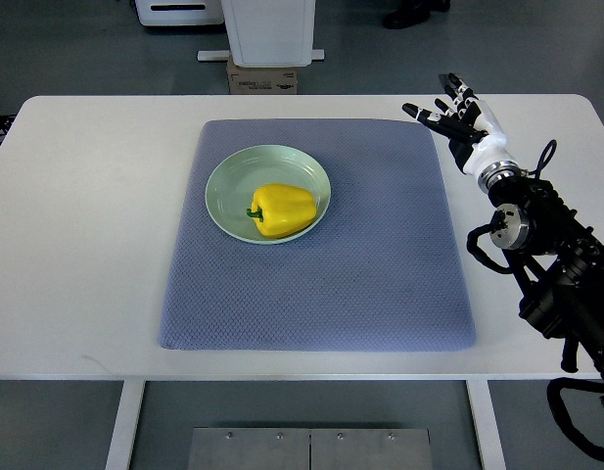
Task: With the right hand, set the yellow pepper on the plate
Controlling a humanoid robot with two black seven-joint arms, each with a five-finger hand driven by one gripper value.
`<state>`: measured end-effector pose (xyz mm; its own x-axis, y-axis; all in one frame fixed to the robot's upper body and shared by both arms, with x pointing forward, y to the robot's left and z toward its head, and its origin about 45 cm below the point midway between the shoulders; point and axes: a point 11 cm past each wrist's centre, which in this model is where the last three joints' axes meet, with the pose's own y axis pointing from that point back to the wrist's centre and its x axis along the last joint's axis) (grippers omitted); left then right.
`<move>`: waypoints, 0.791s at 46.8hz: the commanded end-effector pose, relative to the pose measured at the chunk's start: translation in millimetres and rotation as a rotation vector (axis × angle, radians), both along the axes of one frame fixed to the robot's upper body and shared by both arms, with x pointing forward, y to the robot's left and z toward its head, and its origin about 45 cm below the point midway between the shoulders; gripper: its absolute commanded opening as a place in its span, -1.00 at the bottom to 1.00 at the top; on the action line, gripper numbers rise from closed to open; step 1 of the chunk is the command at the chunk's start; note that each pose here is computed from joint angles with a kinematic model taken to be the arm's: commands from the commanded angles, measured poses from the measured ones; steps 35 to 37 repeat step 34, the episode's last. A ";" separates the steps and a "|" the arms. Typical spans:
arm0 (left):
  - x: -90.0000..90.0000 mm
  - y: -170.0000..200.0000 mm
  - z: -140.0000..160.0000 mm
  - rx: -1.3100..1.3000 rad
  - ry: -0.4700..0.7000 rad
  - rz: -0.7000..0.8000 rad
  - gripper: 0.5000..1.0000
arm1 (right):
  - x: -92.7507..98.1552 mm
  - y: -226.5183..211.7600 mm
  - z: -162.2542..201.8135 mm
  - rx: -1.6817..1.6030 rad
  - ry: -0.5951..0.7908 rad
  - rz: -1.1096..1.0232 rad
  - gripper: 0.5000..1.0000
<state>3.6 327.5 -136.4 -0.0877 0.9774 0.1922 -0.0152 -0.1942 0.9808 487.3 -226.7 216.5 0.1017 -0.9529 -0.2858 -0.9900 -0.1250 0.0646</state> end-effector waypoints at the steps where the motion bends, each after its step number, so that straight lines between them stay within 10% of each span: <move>1: 0.0 0.0 0.0 0.000 0.000 0.000 1.00 | 0.0 -10.8 1.7 0.034 -0.019 -0.040 1.00; 37: 0.0 0.0 0.0 0.000 0.000 0.000 1.00 | -24.3 -42.1 -37.1 0.161 0.052 -0.138 1.00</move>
